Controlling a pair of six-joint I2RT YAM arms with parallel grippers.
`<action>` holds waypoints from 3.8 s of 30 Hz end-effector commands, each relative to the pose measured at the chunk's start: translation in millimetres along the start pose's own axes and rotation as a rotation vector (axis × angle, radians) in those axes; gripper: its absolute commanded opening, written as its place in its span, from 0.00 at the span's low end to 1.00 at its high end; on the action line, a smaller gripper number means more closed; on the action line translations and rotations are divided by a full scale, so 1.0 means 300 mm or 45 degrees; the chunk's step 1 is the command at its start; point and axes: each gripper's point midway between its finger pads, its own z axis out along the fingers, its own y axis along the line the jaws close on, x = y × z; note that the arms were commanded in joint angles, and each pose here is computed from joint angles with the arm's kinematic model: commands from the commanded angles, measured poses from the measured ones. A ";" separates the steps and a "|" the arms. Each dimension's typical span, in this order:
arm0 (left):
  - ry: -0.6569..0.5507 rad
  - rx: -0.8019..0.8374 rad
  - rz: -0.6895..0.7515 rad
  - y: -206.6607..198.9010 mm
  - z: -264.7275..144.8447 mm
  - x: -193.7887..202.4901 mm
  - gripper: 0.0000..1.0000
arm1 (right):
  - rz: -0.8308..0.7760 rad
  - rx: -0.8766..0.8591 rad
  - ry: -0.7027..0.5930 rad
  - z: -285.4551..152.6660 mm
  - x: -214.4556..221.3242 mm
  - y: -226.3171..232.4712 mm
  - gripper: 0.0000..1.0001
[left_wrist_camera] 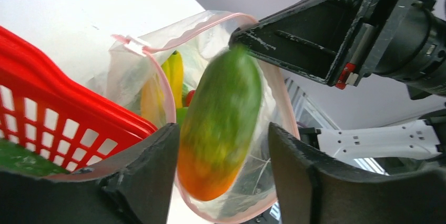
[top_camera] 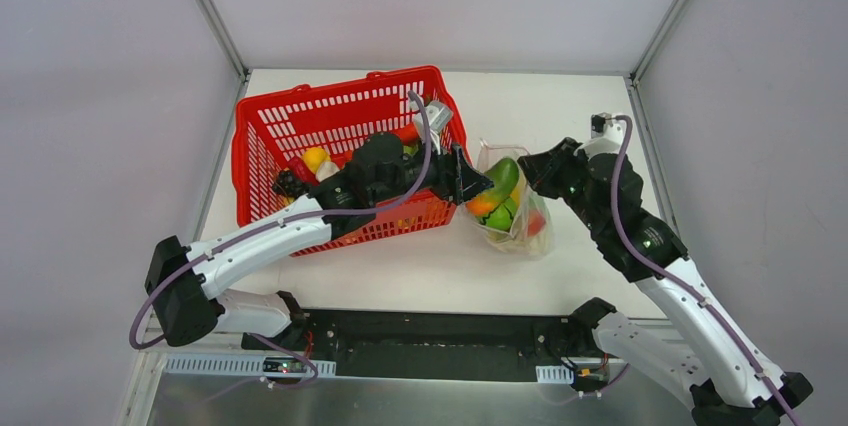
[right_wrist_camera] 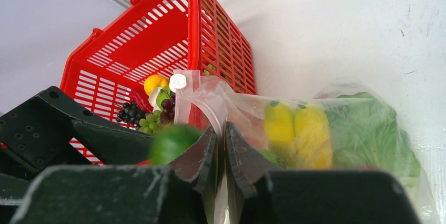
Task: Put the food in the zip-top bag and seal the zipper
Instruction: Place the fake fruit in the zipper food storage bag, then adjust the zipper food storage bag at the center of the board.
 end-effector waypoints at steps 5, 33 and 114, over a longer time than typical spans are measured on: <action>0.122 -0.139 0.160 0.014 -0.016 -0.027 0.71 | 0.118 -0.002 -0.273 -0.061 -0.149 0.007 0.12; 0.327 -0.079 0.273 -0.066 0.001 0.002 0.68 | 0.240 0.152 -0.535 -0.171 -0.231 -0.123 0.11; 0.482 -0.109 0.314 -0.133 -0.006 -0.134 0.00 | -0.097 0.048 -0.181 -0.176 -0.180 0.004 0.07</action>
